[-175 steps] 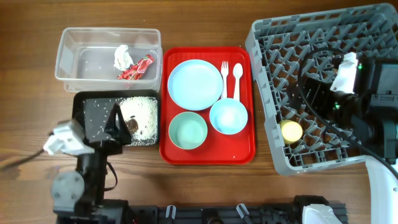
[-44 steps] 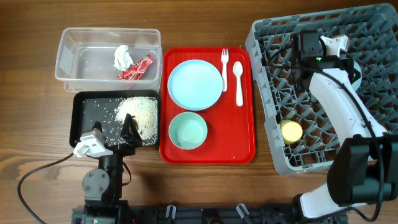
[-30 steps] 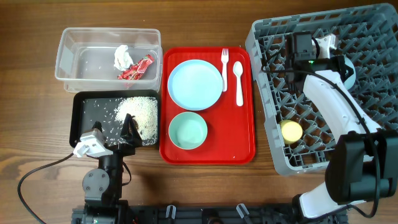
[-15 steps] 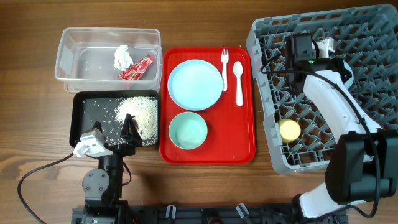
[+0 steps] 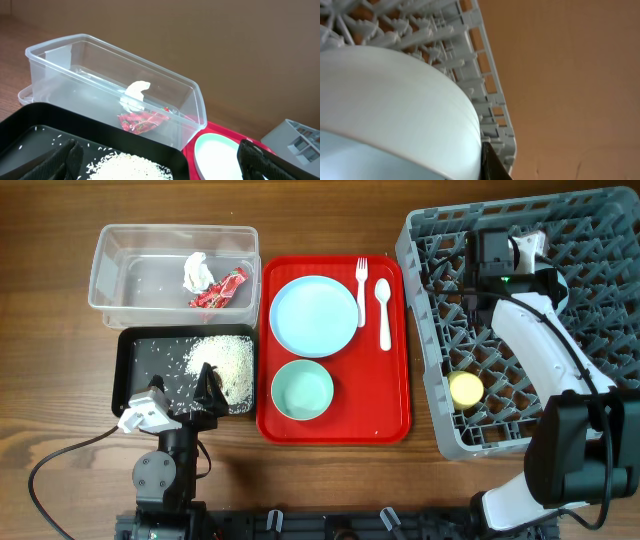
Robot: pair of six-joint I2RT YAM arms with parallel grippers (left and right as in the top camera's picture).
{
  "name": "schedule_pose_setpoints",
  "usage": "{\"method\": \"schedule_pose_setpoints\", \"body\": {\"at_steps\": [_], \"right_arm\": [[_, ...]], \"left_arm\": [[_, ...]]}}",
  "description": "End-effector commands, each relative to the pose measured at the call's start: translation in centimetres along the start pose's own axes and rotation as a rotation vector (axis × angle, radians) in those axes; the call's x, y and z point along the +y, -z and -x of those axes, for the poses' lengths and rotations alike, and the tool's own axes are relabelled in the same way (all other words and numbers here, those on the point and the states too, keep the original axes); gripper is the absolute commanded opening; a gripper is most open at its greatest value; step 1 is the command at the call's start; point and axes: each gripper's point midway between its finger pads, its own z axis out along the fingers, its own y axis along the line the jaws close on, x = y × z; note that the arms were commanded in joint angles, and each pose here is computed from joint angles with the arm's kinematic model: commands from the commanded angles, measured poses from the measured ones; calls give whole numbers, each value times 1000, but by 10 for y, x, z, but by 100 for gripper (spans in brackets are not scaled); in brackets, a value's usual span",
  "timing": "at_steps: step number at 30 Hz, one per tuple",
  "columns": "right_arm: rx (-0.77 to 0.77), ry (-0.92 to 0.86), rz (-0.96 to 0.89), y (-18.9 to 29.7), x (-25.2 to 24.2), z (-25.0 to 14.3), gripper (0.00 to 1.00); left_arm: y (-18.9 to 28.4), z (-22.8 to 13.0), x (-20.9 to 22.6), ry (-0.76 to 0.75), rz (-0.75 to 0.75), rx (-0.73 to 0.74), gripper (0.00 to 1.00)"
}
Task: Sort waste into correct bins and load items into the dishwasher rack
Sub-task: 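Place the light-blue bowl into the rack with the right gripper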
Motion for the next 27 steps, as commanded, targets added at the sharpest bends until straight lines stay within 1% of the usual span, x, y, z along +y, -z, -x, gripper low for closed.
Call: {"method": "schedule_pose_setpoints", "body": {"at_steps": [1, 12, 20, 23, 27], "right_arm": [[-7, -4, 44, -6, 9, 4, 4], [45, 17, 39, -12, 6, -11, 4], [-1, -17, -27, -18, -10, 8, 4], [-19, 9, -31, -17, -10, 14, 4], [16, 106, -7, -18, 1, 0, 4]], "left_arm": [[0, 2, 5, 0, 23, -13, 100], [0, 2, 5, 0, 23, -13, 100], [0, 2, 5, 0, 23, -13, 100], [0, 2, 5, 0, 23, -13, 100], [0, 2, 5, 0, 23, -14, 100]]}}
